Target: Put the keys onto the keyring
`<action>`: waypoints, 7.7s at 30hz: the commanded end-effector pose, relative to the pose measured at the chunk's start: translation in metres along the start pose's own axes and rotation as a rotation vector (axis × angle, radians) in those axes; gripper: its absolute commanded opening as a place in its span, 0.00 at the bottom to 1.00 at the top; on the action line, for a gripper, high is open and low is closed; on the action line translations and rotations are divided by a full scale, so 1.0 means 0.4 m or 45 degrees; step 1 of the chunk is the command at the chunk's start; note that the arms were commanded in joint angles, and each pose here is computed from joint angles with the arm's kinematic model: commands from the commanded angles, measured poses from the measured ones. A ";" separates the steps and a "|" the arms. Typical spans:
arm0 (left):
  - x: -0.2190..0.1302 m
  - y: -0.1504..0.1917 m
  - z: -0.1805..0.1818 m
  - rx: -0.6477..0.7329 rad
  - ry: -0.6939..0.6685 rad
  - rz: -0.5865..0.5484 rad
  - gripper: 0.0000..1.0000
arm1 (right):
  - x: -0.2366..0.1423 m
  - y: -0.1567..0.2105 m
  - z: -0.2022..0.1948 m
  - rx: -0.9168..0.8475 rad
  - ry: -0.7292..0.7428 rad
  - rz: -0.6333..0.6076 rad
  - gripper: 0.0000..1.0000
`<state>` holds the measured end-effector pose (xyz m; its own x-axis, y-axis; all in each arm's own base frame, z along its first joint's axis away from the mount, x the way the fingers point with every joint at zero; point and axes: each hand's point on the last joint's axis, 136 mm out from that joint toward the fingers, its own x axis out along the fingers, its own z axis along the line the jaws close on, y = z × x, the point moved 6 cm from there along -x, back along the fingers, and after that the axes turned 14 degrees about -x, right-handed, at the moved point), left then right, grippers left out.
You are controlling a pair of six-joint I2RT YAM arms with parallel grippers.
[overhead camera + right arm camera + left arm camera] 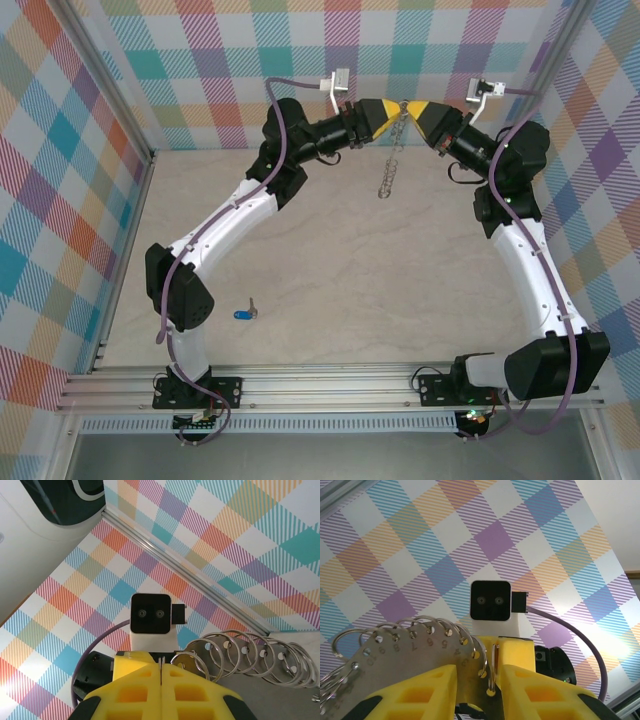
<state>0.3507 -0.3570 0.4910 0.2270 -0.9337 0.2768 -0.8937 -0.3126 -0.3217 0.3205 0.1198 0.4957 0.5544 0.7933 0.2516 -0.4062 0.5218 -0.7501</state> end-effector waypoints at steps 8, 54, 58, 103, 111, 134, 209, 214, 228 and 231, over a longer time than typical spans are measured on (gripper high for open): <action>-0.005 0.022 -0.077 0.054 0.097 0.013 0.29 | 0.018 -0.007 0.020 -0.040 -0.050 -0.012 0.00; -0.253 -0.091 -0.002 0.401 -0.478 -0.304 0.00 | -0.115 0.409 -0.118 0.307 0.281 0.536 0.73; -0.293 -0.107 0.003 0.413 -0.558 -0.359 0.00 | -0.108 0.537 -0.143 0.314 0.308 0.732 0.73; -0.591 -0.256 -0.026 0.296 -0.720 -0.737 0.00 | 0.201 1.315 -0.075 -0.393 0.256 1.871 0.56; -0.590 -0.269 -0.017 0.291 -0.715 -0.750 0.00 | 0.221 1.345 -0.090 -0.431 0.209 1.901 0.57; -0.596 -0.297 0.035 0.246 -0.730 -0.756 0.00 | 0.234 1.399 -0.114 -0.406 0.180 1.973 0.41; -0.556 -0.169 0.101 0.237 -0.773 -0.481 0.00 | 0.006 1.036 -0.431 -0.017 0.810 1.656 0.15; -0.560 -0.163 0.099 0.235 -0.763 -0.492 0.00 | 0.003 1.038 -0.426 -0.001 0.800 1.652 0.21; -0.567 -0.157 0.104 0.234 -0.778 -0.501 0.00 | 0.026 1.052 -0.421 0.008 0.790 1.678 0.35; -0.568 -0.156 0.103 0.239 -0.780 -0.500 0.00 | 0.033 1.062 -0.415 -0.004 0.788 1.693 0.34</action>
<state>0.3809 -0.1307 0.3905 0.7289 -0.6545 -0.2007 -0.6670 -0.6131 -0.4233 0.2795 0.2924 0.0785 0.0227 0.4271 -0.9039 -0.8585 -0.4550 -0.2365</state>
